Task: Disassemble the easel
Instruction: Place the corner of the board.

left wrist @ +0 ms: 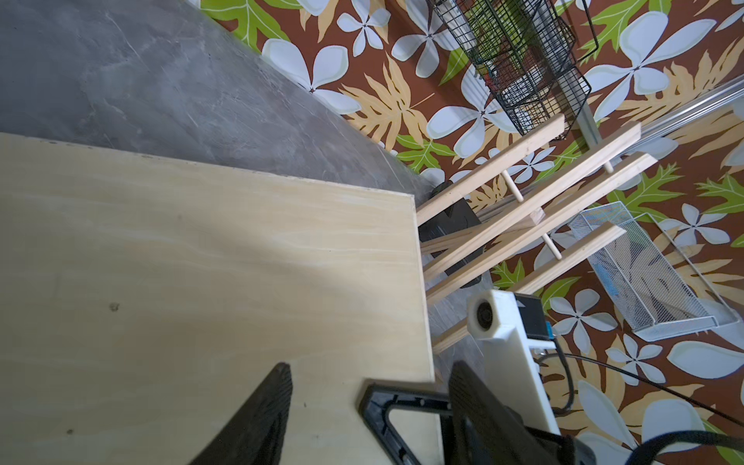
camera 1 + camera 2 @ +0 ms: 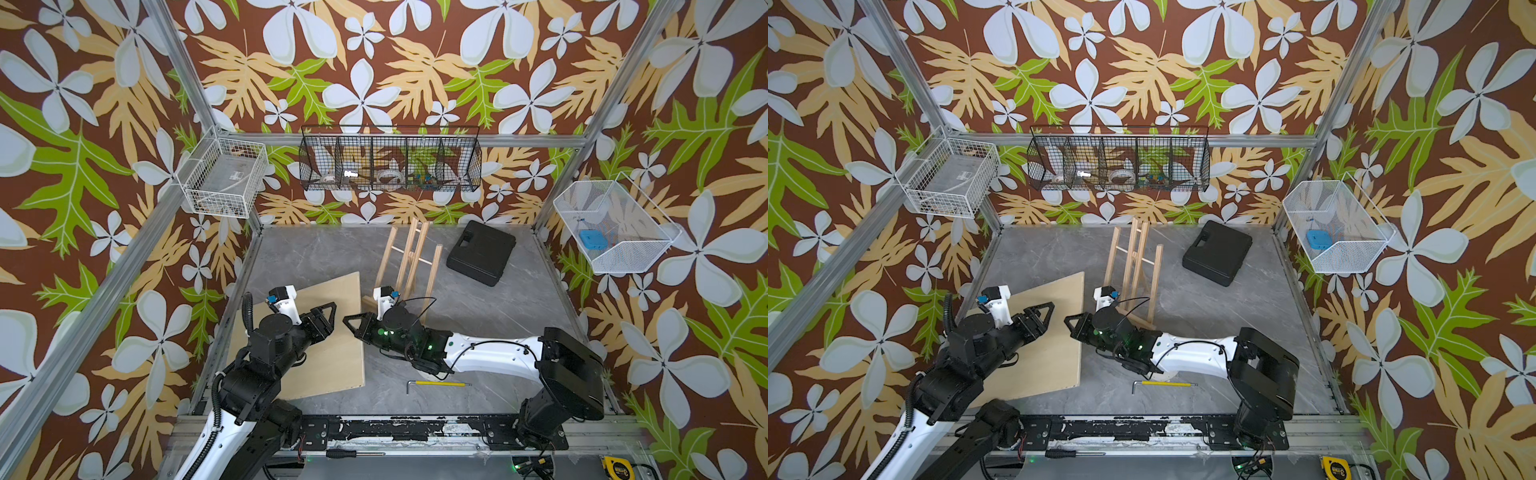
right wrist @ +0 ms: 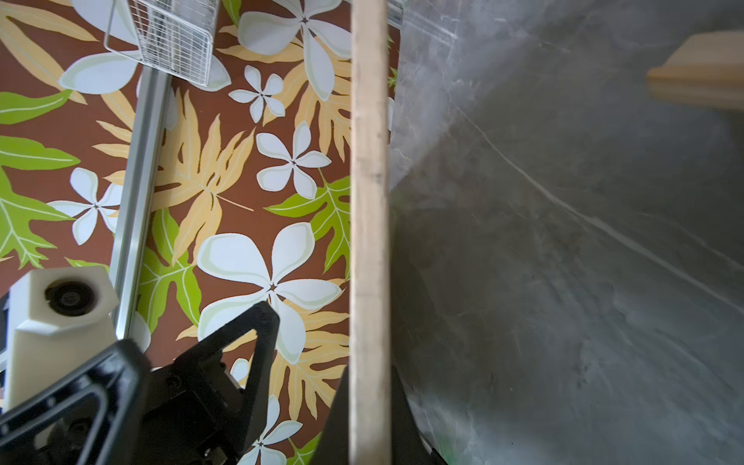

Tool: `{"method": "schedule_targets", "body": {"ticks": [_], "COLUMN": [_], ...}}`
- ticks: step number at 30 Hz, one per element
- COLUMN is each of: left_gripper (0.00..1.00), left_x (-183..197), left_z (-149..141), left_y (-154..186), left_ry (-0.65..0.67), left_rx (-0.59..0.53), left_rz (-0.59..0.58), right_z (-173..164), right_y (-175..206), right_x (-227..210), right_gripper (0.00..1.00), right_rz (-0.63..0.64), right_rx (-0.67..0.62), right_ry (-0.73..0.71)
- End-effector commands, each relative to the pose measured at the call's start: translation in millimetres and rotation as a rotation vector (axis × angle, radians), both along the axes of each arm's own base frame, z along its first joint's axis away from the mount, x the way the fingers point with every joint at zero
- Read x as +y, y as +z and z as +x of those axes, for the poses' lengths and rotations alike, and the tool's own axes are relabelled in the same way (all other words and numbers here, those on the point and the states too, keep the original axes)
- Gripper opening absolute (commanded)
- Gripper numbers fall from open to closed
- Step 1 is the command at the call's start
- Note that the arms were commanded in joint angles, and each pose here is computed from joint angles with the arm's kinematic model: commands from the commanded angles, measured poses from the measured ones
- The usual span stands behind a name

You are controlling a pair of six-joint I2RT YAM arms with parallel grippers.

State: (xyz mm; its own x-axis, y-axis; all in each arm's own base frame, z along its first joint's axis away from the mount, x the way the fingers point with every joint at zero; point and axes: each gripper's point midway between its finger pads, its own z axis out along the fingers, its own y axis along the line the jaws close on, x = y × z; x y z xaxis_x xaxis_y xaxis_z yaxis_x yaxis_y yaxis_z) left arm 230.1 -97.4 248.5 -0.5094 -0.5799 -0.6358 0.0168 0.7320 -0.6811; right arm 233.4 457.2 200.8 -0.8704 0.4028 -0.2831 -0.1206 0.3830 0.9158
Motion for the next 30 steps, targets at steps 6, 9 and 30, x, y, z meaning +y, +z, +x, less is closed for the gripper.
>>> {"method": "schedule_targets", "body": {"ticks": [6, 9, 30], "left_gripper": [0.65, 0.65, 0.68], "left_x": [1.7, 4.5, -2.9], "left_z": [2.4, 2.2, 17.6], "left_y": [-6.4, -7.1, -30.5], "left_ry": [0.016, 0.027, 0.006], "left_rx": [-0.005, -0.005, 0.036], "left_rz": [-0.004, 0.008, 0.070], "right_z": [3.5, 4.7, 9.4], "right_y": [15.0, 3.9, -79.5], "right_x": [17.1, 17.6, -19.3], "right_gripper": [0.01, 0.04, 0.22], "right_rz": [0.130, 0.111, -0.077], "right_rx": [-0.021, -0.008, 0.058], "right_ry": [0.016, 0.012, -0.113]}}
